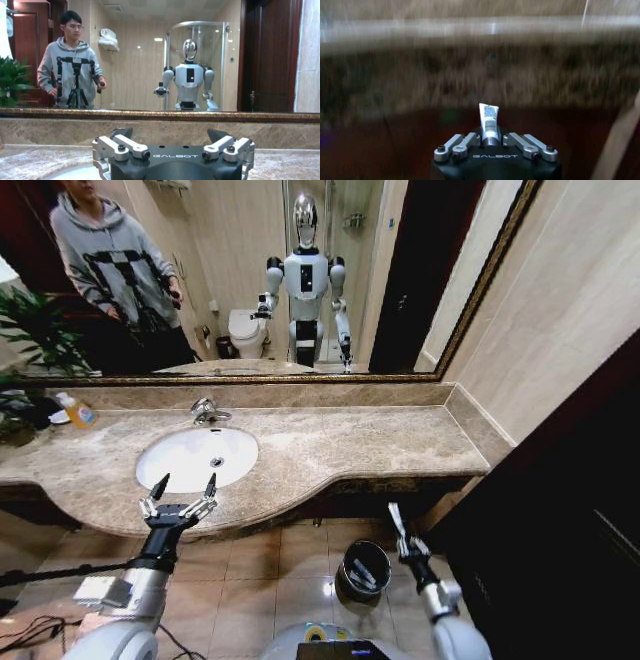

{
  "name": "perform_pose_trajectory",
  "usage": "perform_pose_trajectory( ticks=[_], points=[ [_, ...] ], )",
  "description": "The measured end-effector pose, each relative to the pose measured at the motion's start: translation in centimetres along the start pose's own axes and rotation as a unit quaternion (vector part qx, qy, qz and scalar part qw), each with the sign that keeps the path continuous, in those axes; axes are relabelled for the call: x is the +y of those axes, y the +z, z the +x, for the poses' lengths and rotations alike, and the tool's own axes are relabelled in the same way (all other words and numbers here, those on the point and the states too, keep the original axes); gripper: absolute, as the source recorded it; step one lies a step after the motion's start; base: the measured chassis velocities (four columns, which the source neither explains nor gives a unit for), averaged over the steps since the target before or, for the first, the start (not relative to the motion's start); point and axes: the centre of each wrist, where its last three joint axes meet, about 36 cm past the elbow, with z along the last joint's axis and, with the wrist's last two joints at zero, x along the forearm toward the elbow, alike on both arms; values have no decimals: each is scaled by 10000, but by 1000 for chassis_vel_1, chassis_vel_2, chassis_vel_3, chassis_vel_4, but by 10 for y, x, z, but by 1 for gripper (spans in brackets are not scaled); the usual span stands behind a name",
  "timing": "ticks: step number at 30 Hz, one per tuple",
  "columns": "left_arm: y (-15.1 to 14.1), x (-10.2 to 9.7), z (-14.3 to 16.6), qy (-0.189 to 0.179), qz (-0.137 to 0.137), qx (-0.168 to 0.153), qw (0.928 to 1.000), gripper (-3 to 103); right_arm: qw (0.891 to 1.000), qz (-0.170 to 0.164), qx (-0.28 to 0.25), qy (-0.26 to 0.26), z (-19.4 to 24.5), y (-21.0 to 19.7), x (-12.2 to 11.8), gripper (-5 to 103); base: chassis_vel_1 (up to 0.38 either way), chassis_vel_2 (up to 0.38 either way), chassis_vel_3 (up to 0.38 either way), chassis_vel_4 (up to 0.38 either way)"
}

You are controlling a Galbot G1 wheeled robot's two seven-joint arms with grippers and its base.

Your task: Pick up the trash from the sink and place it in the trash bin.

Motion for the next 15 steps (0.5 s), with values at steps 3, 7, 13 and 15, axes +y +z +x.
perform_pose_trajectory(
  ticks=[3,7,13,15],
  points=[
    [0,0,0,0,0,0,10000,100,9995,52,326,10,-4,25,2,18,0,0,0,0],
    [0,0,0,0,0,0,10000,100,9959,184,887,-48,-24,69,4,18,0,0,0,0],
    [0,0,0,0,0,0,10000,100,9880,415,1469,-236,-43,108,3,18,0,0,0,0],
    [0,0,0,0,0,0,10000,100,9863,427,1574,-262,-47,114,2,18,0,0,0,0]
  ],
)
